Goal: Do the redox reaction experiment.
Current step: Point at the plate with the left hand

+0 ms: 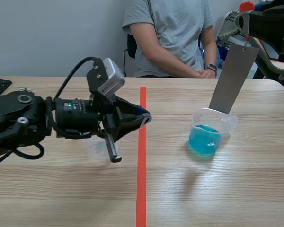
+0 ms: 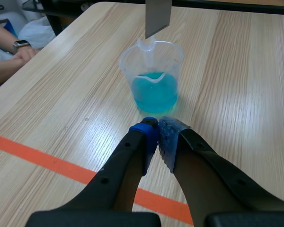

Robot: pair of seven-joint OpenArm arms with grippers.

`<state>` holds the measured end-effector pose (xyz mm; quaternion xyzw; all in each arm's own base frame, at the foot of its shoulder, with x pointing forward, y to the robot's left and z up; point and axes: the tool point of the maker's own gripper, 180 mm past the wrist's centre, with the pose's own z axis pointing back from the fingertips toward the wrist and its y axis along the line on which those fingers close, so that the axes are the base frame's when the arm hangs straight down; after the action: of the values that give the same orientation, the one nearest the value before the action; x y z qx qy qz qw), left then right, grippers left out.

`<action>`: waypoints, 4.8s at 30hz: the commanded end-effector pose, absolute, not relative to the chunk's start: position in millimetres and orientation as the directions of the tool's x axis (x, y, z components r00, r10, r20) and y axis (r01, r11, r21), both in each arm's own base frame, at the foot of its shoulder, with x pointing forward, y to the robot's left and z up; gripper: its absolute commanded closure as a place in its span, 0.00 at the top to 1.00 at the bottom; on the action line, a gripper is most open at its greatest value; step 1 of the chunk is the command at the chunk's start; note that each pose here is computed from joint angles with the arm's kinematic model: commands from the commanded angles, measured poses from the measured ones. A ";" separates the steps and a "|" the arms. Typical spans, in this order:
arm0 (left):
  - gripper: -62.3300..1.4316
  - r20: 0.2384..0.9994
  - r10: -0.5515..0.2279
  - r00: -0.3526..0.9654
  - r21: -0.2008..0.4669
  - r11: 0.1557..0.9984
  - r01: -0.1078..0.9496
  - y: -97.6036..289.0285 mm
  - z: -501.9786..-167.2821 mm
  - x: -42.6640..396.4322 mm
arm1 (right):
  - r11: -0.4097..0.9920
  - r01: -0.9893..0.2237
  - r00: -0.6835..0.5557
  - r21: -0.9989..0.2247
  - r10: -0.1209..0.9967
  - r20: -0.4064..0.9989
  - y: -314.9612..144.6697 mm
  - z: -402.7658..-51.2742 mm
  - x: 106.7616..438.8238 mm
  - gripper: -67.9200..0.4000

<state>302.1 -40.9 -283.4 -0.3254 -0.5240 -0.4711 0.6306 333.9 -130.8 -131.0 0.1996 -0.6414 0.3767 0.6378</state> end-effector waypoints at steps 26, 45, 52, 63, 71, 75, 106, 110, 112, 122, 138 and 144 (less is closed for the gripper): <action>0.10 0.983 -0.179 -0.045 0.102 0.326 0.940 -141.1 -269.9 350.1 | 0.633 -0.734 -0.141 -0.248 0.215 0.966 -130.1 -117.8 335.2 0.03; 0.10 0.988 -0.154 -0.028 0.085 0.377 0.922 -165.9 -270.1 359.2 | 0.633 -0.734 -0.141 -0.248 0.215 0.966 -130.1 -117.8 335.2 0.03; 0.10 0.987 -0.160 -0.036 0.099 0.406 0.909 -163.2 -270.0 364.8 | 0.633 -0.734 -0.141 -0.248 0.215 0.966 -130.1 -117.8 335.2 0.03; 0.10 0.986 -0.161 -0.033 0.096 0.400 0.912 -163.7 -270.7 363.5 | 0.633 -0.734 -0.141 -0.248 0.215 0.966 -130.1 -117.8 335.2 0.03; 0.10 0.986 -0.163 -0.032 0.095 0.400 0.912 -163.5 -271.1 363.5 | 0.633 -0.734 -0.141 -0.248 0.215 0.966 -130.1 -117.8 335.2 0.03; 0.10 0.986 -0.163 -0.032 0.095 0.399 0.912 -163.5 -271.1 363.4 | 0.633 -0.734 -0.141 -0.248 0.215 0.966 -130.1 -117.8 335.2 0.03; 0.10 0.987 -0.160 -0.027 0.087 0.382 0.920 -163.9 -271.7 360.3 | 0.633 -0.734 -0.141 -0.248 0.215 0.966 -130.1 -117.8 335.2 0.03; 0.10 0.986 -0.163 -0.028 0.090 0.388 0.917 -158.5 -273.2 362.4 | 0.633 -0.734 -0.141 -0.248 0.215 0.966 -130.1 -117.9 335.1 0.03; 0.10 0.986 -0.168 -0.022 0.087 0.392 0.916 -154.3 -276.0 363.1 | 0.633 -0.734 -0.141 -0.248 0.215 0.966 -130.1 -117.9 335.1 0.03; 0.10 0.981 -0.192 0.000 0.088 0.450 0.889 -98.4 -289.6 362.6 | 0.633 -0.734 -0.141 -0.248 0.215 0.966 -130.2 -118.0 335.1 0.03; 0.10 0.957 -0.288 -0.016 0.189 0.584 0.790 63.3 -276.3 305.3 | 0.633 -0.734 -0.141 -0.248 0.215 0.966 -130.1 -117.9 335.1 0.03; 0.10 0.934 -0.354 0.044 0.208 0.641 0.739 128.3 -279.9 270.9 | 0.633 -0.734 -0.141 -0.248 0.215 0.966 -130.1 -117.9 335.1 0.03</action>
<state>273.6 128.0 -281.2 -0.1638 -0.5652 -0.3996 0.7029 334.0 -131.0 -131.5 0.1990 -0.6404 0.3771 0.6388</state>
